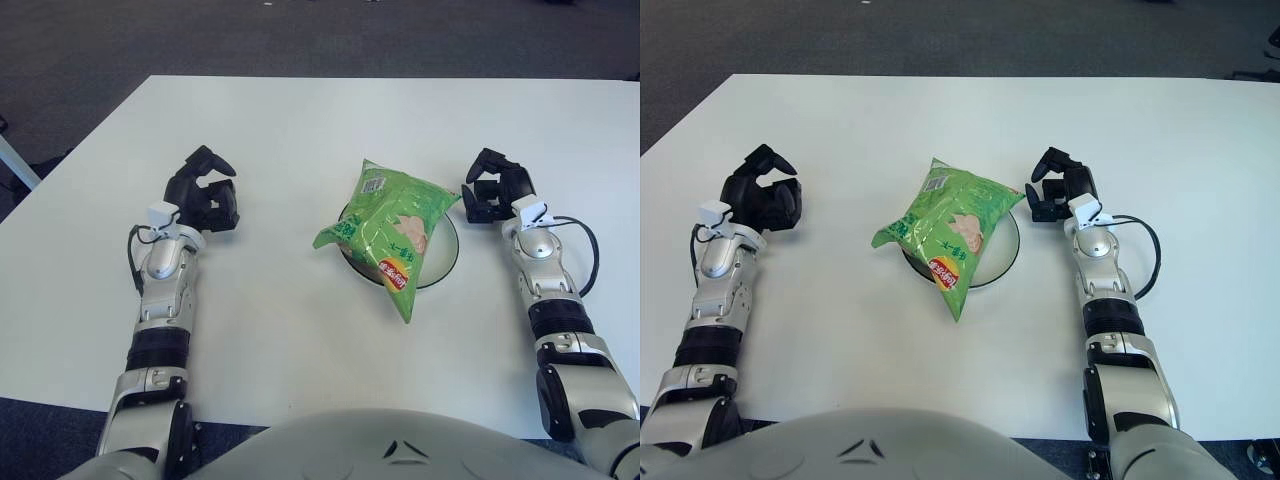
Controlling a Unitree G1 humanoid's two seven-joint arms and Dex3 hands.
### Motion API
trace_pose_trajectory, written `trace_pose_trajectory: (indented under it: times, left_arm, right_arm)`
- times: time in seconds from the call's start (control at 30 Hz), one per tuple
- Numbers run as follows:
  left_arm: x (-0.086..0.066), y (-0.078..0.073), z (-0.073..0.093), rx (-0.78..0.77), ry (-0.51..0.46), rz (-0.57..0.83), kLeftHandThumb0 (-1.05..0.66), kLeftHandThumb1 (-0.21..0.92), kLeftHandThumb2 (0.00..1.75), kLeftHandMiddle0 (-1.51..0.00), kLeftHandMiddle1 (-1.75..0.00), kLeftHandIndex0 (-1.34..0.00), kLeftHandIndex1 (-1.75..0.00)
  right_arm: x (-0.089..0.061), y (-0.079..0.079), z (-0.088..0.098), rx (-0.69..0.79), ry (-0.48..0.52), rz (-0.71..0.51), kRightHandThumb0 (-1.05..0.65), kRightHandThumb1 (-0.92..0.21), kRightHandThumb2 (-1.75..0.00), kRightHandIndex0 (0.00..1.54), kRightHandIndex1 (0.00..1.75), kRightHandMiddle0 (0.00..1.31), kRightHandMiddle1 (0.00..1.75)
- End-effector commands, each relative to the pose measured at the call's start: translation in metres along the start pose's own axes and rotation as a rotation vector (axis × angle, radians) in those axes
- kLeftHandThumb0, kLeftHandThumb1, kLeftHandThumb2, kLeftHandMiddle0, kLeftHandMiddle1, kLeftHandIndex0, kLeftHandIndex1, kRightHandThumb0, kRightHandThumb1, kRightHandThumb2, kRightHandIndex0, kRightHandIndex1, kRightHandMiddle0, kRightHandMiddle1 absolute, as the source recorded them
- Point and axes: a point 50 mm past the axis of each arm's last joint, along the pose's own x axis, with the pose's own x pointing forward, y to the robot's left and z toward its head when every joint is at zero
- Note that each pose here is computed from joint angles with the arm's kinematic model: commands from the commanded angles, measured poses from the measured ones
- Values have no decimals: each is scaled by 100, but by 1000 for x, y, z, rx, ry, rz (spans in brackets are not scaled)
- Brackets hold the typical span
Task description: Put the snack into the plate.
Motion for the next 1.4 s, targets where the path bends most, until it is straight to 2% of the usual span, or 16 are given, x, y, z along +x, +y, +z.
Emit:
trace_pose_trajectory:
  times: [0.0,0.13,0.33,0.57,0.77,1.07,1.37]
  left_arm:
    - [-48,-18,-53,-104,291,22,-50,28,137,-132,-175,-65,-175]
    - [-51,-23,-56,-89,356,-3,-49,28,136,-131,-175,-64,-175]
    - [-53,-24,-57,-79,400,-41,-50,27,138,-131,-175,-66,-175]
    - [-55,-25,-56,-64,403,-72,-50,26,138,-132,-175,-66,-175]
    - [-56,-26,-56,-73,393,-85,-52,22,144,-134,-175,-70,-175]
    - [-56,-27,-57,-97,384,-93,-53,19,147,-134,-175,-72,-175]
    - [-56,-26,-58,-86,375,-78,-53,19,147,-133,-175,-72,-175]
  right_arm:
    - [-26,13,-39,56,181,-23,-49,-30,-134,134,175,63,175]
    - [-24,13,-40,104,204,-88,-49,-31,-133,134,175,63,175]
    - [-23,14,-40,151,223,-150,-48,-31,-132,133,175,62,175]
    - [-22,15,-40,230,269,-248,-47,-34,-129,132,175,60,175]
    - [-22,13,-39,291,289,-313,-47,-36,-127,129,175,58,175]
    - [-23,13,-37,312,281,-338,-47,-35,-127,128,175,59,175]
    - [-23,12,-36,321,282,-312,-47,-34,-128,127,175,59,175]
